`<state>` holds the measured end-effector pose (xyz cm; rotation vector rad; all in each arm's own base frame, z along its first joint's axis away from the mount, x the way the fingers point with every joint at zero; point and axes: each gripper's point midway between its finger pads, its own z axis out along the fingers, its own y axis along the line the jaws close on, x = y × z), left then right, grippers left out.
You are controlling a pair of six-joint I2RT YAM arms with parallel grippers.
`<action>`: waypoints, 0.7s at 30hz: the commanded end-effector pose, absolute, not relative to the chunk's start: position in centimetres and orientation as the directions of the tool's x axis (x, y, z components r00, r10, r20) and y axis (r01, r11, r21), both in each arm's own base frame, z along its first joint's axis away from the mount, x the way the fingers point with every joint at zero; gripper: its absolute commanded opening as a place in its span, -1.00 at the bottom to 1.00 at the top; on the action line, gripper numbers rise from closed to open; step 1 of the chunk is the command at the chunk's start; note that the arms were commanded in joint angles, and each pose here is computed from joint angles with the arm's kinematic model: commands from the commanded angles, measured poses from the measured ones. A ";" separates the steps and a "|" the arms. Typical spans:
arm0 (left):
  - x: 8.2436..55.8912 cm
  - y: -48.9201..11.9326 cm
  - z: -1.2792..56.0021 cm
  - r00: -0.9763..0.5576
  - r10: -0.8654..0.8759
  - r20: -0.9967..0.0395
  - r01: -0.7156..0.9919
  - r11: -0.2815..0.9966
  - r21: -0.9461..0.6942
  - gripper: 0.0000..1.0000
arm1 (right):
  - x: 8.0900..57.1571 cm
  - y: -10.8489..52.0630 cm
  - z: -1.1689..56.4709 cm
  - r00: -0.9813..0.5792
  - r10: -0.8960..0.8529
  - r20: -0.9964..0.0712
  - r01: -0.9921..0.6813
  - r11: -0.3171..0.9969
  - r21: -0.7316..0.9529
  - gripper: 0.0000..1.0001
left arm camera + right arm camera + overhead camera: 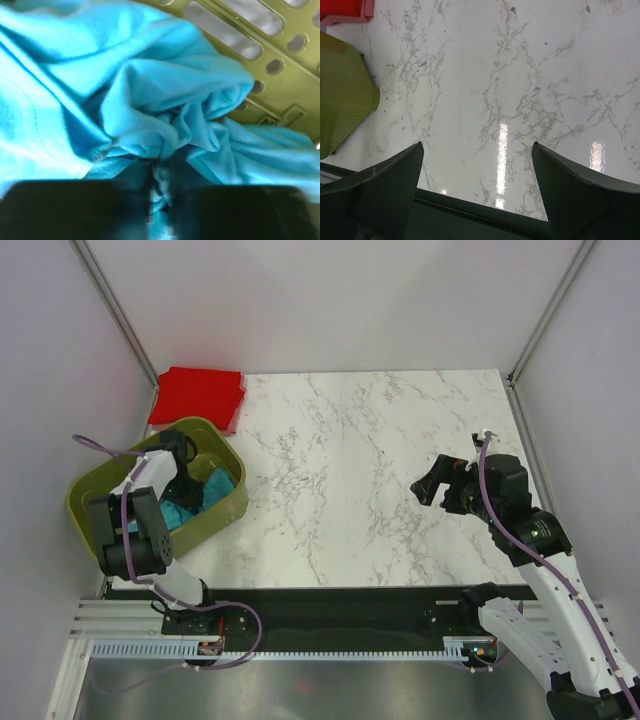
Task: Fold and stack the t-shirts
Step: Grab the tshirt from the pile, then move the tshirt to the center of the board
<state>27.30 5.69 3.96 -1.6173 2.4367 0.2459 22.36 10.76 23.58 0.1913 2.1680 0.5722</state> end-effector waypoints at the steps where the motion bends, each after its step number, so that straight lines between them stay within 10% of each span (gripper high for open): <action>1: 29.1 6.3 3.8 -0.371 -0.879 -0.301 -0.919 0.393 -0.015 -0.95 | 22.6 10.7 24.2 -0.606 0.346 -0.716 -0.053 0.881 0.470 0.96; 11: 33.8 5.0 26.2 -0.243 -0.694 -0.677 -0.680 0.620 -0.392 -0.95 | 23.0 10.6 24.4 -0.610 0.343 -0.714 -0.042 0.886 0.461 0.96; 21: 33.9 -1.5 37.7 -0.209 -0.688 -0.694 -0.341 0.717 -0.608 -0.95 | 22.9 11.1 24.3 -0.624 0.353 -0.697 -0.043 0.876 0.481 0.96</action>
